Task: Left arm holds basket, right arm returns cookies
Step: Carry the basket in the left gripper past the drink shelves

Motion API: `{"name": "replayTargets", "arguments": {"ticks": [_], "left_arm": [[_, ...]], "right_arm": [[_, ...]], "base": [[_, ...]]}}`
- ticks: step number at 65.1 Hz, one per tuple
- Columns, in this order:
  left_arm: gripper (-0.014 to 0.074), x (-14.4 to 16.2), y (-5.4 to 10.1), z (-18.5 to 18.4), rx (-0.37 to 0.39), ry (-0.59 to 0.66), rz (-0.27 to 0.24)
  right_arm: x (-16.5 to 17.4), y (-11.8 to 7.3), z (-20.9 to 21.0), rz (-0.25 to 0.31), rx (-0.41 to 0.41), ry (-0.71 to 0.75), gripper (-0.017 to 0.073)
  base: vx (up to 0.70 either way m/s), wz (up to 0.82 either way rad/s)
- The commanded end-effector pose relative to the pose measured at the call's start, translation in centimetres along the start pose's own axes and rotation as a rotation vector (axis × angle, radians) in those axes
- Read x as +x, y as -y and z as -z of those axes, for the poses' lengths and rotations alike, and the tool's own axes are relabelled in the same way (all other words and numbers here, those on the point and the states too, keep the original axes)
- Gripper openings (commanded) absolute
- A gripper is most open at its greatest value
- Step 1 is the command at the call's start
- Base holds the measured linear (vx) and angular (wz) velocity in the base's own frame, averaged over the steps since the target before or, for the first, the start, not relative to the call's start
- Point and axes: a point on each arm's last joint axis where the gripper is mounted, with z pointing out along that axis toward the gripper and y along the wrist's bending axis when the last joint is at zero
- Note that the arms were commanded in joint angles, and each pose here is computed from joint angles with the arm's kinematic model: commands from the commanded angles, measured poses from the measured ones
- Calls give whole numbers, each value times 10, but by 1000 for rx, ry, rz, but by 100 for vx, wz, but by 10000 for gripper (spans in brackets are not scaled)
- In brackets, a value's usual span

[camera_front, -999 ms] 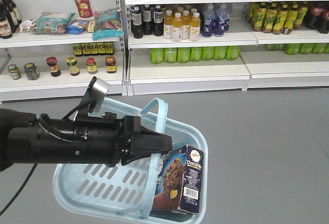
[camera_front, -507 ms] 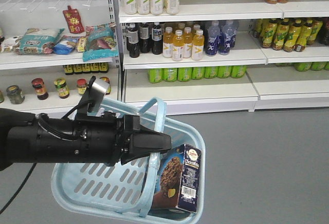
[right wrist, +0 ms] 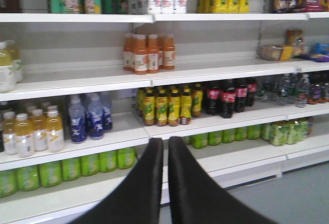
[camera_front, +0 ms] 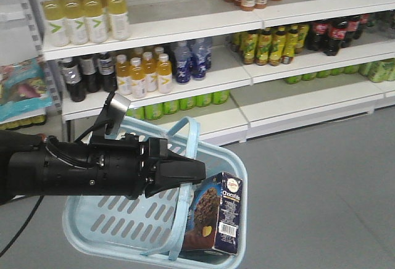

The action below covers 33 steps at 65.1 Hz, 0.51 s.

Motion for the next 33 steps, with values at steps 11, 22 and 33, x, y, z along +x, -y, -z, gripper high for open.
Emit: {"name": "replayTargets", "arguments": {"ticks": [11,22,33], "left_arm": [[-3,-6,28,7,141,52,10],[-3,-6,28,7,141,53,10],[-3,-6,28,7,141,53,10]], "right_arm": [[-1,0,1,14,-1,68,-6],[-1,0,1,14,-1,68,-6],[-1,0,1,14,-1,68,-6]], "base": [[32,-66],[30,-65],[28,-68]]}}
